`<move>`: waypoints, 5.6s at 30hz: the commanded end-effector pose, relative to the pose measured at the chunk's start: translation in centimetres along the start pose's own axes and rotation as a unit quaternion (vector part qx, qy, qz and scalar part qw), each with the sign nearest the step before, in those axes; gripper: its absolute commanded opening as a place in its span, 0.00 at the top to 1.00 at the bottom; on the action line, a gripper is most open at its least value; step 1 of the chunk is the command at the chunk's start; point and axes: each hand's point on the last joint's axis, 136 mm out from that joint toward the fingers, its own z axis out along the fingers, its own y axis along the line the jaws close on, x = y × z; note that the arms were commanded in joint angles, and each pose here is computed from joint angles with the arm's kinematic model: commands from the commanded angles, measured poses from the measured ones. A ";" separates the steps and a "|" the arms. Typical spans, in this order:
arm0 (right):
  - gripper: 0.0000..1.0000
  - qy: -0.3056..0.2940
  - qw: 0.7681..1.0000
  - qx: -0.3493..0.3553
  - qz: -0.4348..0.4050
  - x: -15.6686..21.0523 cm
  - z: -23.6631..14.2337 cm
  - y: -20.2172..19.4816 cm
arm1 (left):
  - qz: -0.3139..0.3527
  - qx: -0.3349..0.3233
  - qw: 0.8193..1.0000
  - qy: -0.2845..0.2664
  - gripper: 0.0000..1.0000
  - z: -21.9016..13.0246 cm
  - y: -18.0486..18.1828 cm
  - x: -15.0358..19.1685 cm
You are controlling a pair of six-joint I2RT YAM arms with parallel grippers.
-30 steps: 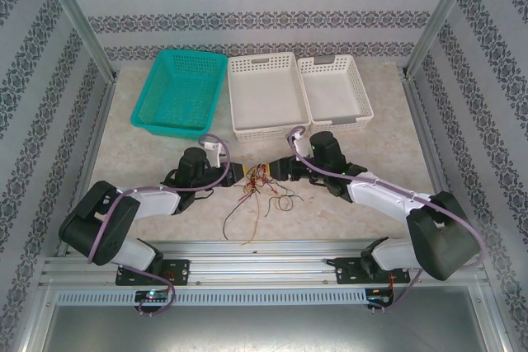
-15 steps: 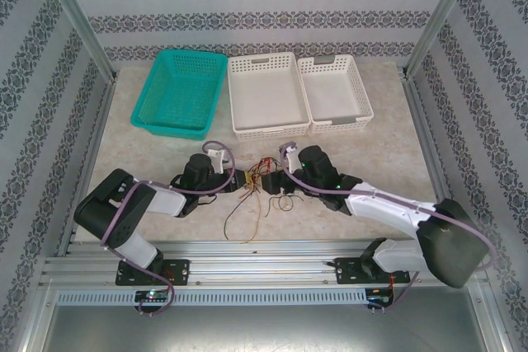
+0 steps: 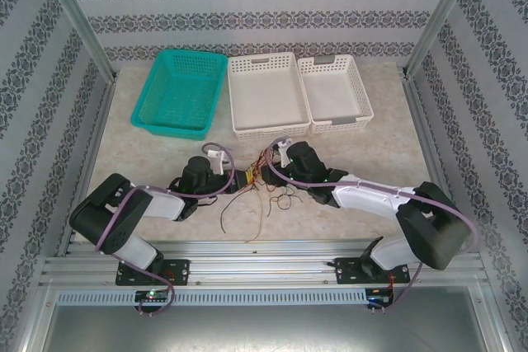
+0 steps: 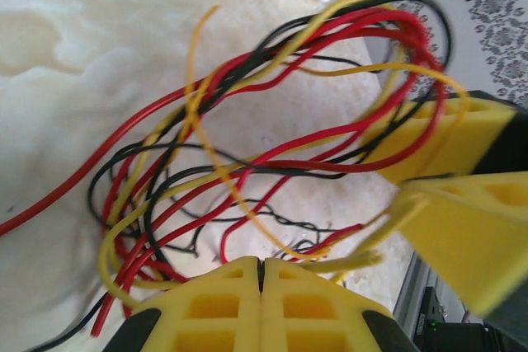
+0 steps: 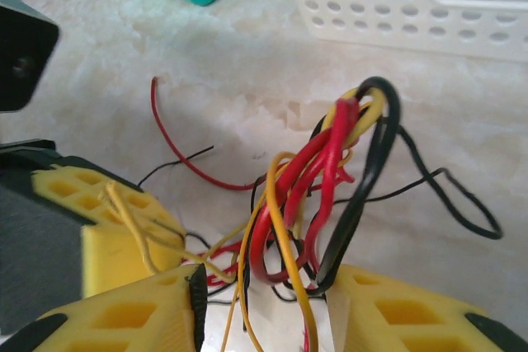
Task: Untangle the cables
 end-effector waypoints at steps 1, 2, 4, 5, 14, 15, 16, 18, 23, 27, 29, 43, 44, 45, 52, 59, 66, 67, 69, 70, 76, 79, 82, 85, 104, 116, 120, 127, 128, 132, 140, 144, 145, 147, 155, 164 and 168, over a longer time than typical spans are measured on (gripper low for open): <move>0.59 -0.015 1.000 0.015 -0.004 -1.6 0.9 -0.3 | 0.021 -0.008 1.000 0.003 1.00 -0.1 -0.4 -0.1; 0.59 -0.011 1.000 0.018 0.003 -1.6 1.2 -0.5 | 0.024 -0.009 1.000 0.004 1.00 -0.1 -0.4 -0.1; 0.53 -0.003 0.999 0.031 0.016 -1.7 1.7 -0.9 | 0.022 -0.012 1.000 0.005 1.00 -0.1 -0.2 0.2; 0.52 0.002 0.999 0.039 0.021 -1.7 2.0 -1.2 | 0.022 -0.011 1.000 0.006 1.00 -0.1 -0.2 0.3; 0.83 -0.001 0.999 0.030 0.011 -2.8 3.7 -0.7 | 0.031 -0.007 0.999 -0.001 0.98 -1.0 -1.0 0.0; 0.88 -0.007 1.000 0.024 0.004 -3.0 3.6 -0.4 | 0.036 -0.009 0.999 -0.001 0.97 -1.2 -1.3 -0.2; 0.91 -0.011 1.000 0.018 -0.003 -3.3 3.4 -0.2 | 0.039 -0.011 0.999 -0.001 0.96 -1.4 -1.4 -0.3; 0.99 -0.017 1.000 -0.009 -0.021 -3.9 2.8 0.6 | 0.051 -0.013 0.999 0.004 0.93 -1.9 -2.1 -0.5; 1.00 -0.049 0.992 -0.114 -0.033 -6.2 0.0 2.5 | 0.079 -0.010 0.997 0.011 0.79 -4.0 -5.1 -1.6; 1.00 -0.069 0.978 -0.193 -0.028 -8.1 -2.3 3.0 | 0.101 -0.018 0.995 0.004 0.57 -6.6 -7.5 -3.0; 1.00 -0.071 0.972 -0.220 -0.035 -8.6 -3.0 3.2 | 0.104 -0.022 0.994 0.000 0.48 -7.6 -8.4 -3.7; 1.00 -0.038 0.896 -0.427 -0.117 -8.6 -9.5 8.1 | 0.111 -0.044 0.991 0.061 0.16 -10.1 -10.7 -7.4; 1.00 -0.036 0.893 -0.434 -0.118 -8.5 -9.7 8.3 | 0.111 -0.042 0.991 0.062 0.16 -10.4 -10.6 -7.5; 1.00 -0.036 0.891 -0.437 -0.119 -8.6 -9.8 8.3 | 0.109 -0.036 0.991 0.064 0.17 -10.6 -10.5 -7.6; 1.00 -0.031 0.872 -0.471 -0.131 -8.8 -11.1 9.7 | 0.094 0.049 0.992 0.073 0.21 -9.4 -11.6 -6.5; 1.00 -0.029 0.859 -0.490 -0.145 -8.8 -12.1 11.1 | 0.062 0.132 0.985 0.088 0.23 -8.2 -13.1 -6.3; 1.00 -0.016 0.845 -0.512 -0.154 -8.6 -12.3 12.7 | 0.061 0.157 0.982 0.086 0.25 -7.6 -13.9 -6.8; 1.00 -0.015 0.845 -0.512 -0.153 -8.7 -12.3 12.7 | 0.061 0.158 0.982 0.087 0.27 -7.5 -13.9 -6.9; 1.00 -0.010 0.843 -0.516 -0.150 -8.6 -12.2 12.8 | 0.061 0.159 0.981 0.091 0.38 -7.3 -14.0 -6.9; 1.00 -0.011 0.846 -0.512 -0.147 -8.7 -12.0 12.7 | 0.061 0.159 0.981 0.091 0.45 -7.3 -14.0 -6.9; 1.00 -0.034 0.876 -0.463 -0.129 -9.7 -11.0 10.7 | 0.062 0.154 0.981 0.103 0.68 -7.4 -13.8 -6.5; 1.00 -0.049 0.893 -0.431 -0.119 -10.3 -10.5 9.5 | 0.070 0.150 0.981 0.100 0.76 -7.7 -14.0 -6.5; 1.00 -0.067 0.908 -0.399 -0.110 -10.7 -10.2 8.4 | 0.073 0.146 0.982 0.100 0.88 -7.7 -14.1 -6.7; 1.00 -0.078 0.918 -0.375 -0.105 -10.8 -10.1 7.7 | 0.077 0.138 0.983 0.097 0.97 -7.6 -14.1 -7.2; 0.44 -0.115 0.945 -0.299 -0.060 -10.6 -10.2 9.6 | 0.177 -0.048 0.983 -0.002 1.00 -4.1 -11.5 -12.7; 0.49 -0.106 0.992 -0.064 0.025 -9.5 -5.3 3.2 | 0.208 -0.039 0.977 -0.035 1.00 -5.1 -12.3 -11.2; 0.49 -0.103 0.992 -0.069 0.018 -9.3 -4.8 4.5 | 0.219 -0.035 0.975 -0.032 1.00 -5.2 -12.9 -10.8; 0.50 -0.110 0.992 -0.061 0.012 -9.2 -4.5 5.6 | 0.228 -0.036 0.972 -0.030 1.00 -5.4 -13.2 -10.4; 0.50 -0.116 0.991 -0.064 0.012 -9.2 -4.9 5.7 | 0.229 -0.043 0.972 -0.030 1.00 -5.4 -13.0 -10.4; 0.48 -0.144 0.987 -0.061 0.028 -9.3 -7.1 5.3 | 0.234 -0.054 0.970 -0.026 1.00 -5.3 -12.8 -10.2; 0.46 -0.128 0.987 -0.087 0.033 -8.8 -6.2 6.3 | 0.235 -0.047 0.971 -0.028 1.00 -5.4 -13.1 -10.2; 0.45 -0.131 0.986 -0.101 0.025 -8.9 -5.7 7.5 | 0.237 -0.048 0.970 -0.031 1.00 -5.6 -13.2 -10.3; 0.45 -0.132 0.986 -0.101 0.022 -8.9 -5.7 7.6 | 0.237 -0.048 0.970 -0.031 1.00 -5.5 -13.2 -10.3; 0.45 -0.128 0.987 -0.099 0.023 -8.8 -5.3 7.6 | 0.236 -0.044 0.970 -0.030 1.00 -5.5 -13.3 -10.2; 0.44 -0.157 0.980 -0.121 0.022 -8.5 -5.4 8.3 | 0.235 -0.036 0.971 -0.030 1.00 -5.5 -13.6 -10.2; 0.83 -0.131 0.991 -0.027 0.026 -7.6 -2.9 5.1 | 0.243 -0.014 0.969 -0.037 1.00 -6.3 -14.8 -10.1; 0.94 -0.129 0.988 0.089 0.005 -7.1 -4.5 1.0 | 0.249 -0.012 0.968 -0.039 1.00 -6.8 -15.2 -10.1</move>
